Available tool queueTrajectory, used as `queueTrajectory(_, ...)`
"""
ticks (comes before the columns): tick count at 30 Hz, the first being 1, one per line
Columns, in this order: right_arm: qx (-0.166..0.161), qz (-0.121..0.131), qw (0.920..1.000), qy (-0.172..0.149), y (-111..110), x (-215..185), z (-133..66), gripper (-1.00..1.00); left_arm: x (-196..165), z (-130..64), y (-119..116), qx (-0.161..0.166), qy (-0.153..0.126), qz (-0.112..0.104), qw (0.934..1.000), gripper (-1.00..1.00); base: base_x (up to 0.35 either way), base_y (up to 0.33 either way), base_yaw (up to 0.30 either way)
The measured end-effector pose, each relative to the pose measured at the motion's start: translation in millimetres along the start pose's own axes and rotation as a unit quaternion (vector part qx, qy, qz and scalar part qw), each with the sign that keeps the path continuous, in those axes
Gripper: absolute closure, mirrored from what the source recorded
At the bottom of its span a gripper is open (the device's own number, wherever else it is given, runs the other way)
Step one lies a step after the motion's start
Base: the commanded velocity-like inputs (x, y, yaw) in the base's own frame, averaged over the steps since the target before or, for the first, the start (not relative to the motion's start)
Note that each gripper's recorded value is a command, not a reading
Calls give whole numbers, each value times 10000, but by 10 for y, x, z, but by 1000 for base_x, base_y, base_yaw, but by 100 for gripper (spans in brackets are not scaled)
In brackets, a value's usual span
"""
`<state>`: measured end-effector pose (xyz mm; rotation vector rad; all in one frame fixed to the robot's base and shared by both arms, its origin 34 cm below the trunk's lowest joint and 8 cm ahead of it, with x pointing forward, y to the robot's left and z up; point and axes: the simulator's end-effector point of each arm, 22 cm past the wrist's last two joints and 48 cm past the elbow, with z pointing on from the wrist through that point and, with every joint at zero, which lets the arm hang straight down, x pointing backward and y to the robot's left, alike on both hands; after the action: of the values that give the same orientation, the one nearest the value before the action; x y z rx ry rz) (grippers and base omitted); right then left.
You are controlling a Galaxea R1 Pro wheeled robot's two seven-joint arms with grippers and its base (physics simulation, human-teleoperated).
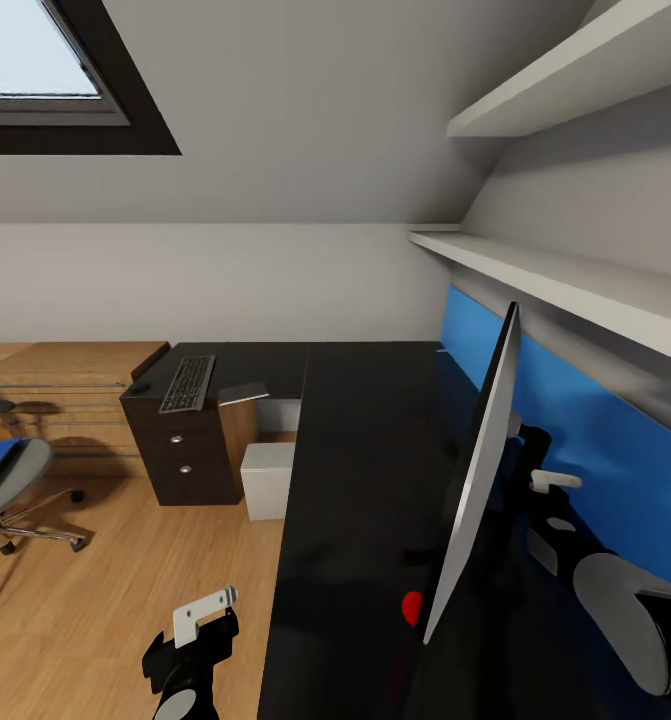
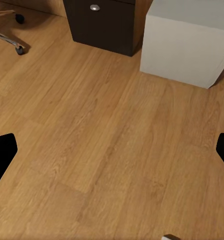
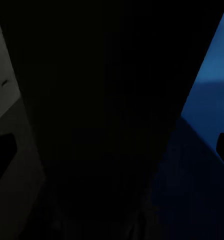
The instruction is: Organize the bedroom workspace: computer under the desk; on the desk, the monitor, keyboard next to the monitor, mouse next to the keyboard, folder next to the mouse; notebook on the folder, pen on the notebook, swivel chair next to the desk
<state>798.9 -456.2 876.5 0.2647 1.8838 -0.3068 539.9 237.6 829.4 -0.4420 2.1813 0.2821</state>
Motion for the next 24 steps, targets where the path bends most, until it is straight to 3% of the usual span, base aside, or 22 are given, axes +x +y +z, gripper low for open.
queueTrajectory(18, -17, -4, 10000, 2, 16, -4, 1, -100, 0, -1, -1, 1, 0, 1, 10000, -100, -2, 0, 0)
queueTrajectory(24, -17, -5, 10000, 3, 18, 0, 5, -100, 1, 4, -2, 0, 3, 1, 10000, -100, -223, 0, 0)
